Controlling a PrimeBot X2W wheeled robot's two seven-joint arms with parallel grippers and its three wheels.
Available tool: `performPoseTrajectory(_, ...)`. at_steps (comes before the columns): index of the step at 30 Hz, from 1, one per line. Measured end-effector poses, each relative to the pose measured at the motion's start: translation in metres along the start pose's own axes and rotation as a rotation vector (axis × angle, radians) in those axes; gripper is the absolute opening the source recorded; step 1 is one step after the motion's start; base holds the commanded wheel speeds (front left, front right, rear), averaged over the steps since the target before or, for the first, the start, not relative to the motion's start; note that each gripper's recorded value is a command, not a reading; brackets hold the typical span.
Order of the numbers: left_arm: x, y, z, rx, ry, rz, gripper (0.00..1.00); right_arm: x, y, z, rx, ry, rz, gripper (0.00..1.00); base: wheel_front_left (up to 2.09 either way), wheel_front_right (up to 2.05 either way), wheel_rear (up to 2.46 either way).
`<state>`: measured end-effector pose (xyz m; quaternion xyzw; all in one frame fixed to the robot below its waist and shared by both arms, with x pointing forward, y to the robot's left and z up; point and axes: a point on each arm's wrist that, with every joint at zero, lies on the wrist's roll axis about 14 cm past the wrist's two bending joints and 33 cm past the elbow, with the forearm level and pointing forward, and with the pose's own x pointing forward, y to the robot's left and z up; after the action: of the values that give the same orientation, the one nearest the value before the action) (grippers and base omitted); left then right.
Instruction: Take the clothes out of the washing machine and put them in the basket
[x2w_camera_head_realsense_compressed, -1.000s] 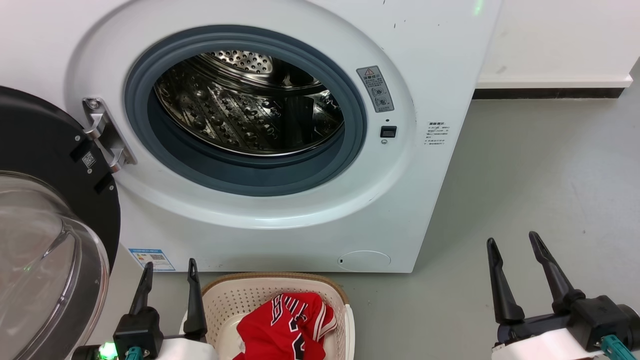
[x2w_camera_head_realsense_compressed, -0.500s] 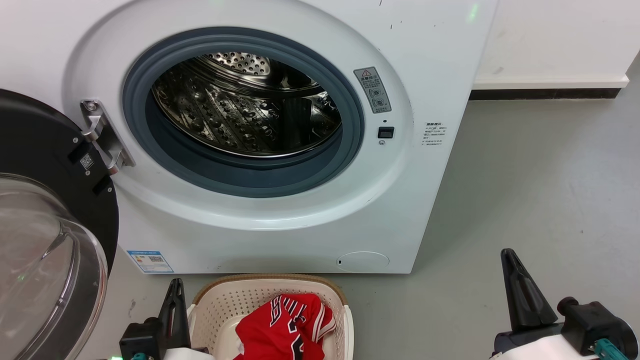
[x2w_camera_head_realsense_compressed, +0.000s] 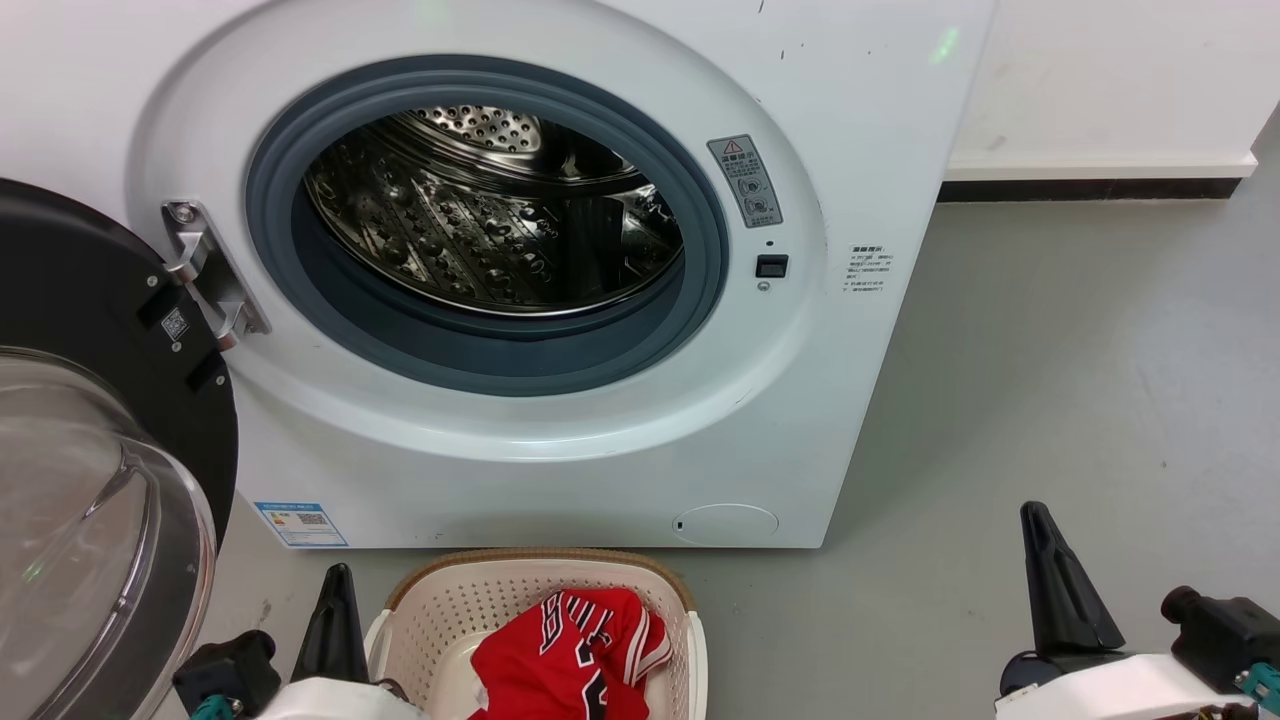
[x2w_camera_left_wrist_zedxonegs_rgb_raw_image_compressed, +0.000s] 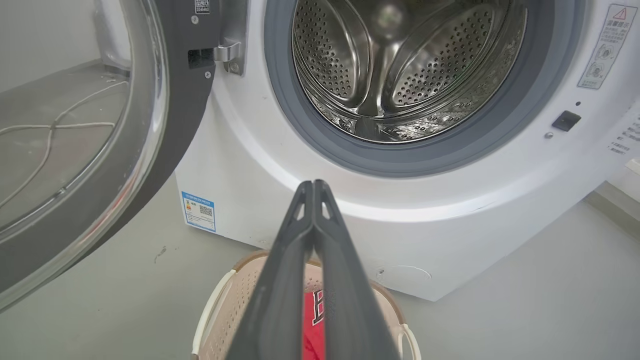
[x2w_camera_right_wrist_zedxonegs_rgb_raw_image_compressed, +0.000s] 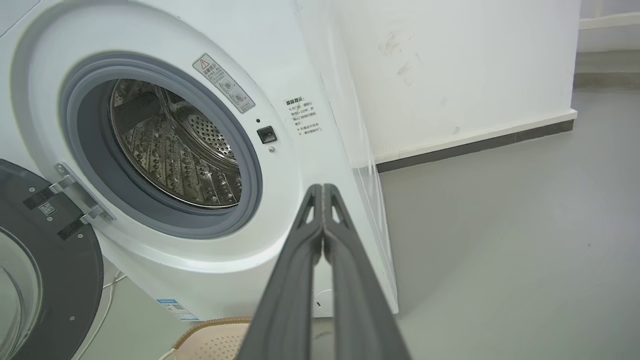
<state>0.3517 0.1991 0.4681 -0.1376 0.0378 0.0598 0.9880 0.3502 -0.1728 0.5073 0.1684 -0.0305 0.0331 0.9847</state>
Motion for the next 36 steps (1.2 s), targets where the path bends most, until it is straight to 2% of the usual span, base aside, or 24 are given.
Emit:
performPoseTrajectory(15,0.008,0.001,0.001,-0.267,0.034,0.011,0.0,0.008,-0.01,0.0,0.249,0.006,-0.048,0.0,0.0,0.0,0.0)
performPoseTrajectory(36,0.016,-0.001,0.004,-0.575,0.06,0.002,0.0,0.015,-0.02,-0.002,0.539,0.019,-0.094,0.0,0.0,0.0,0.0)
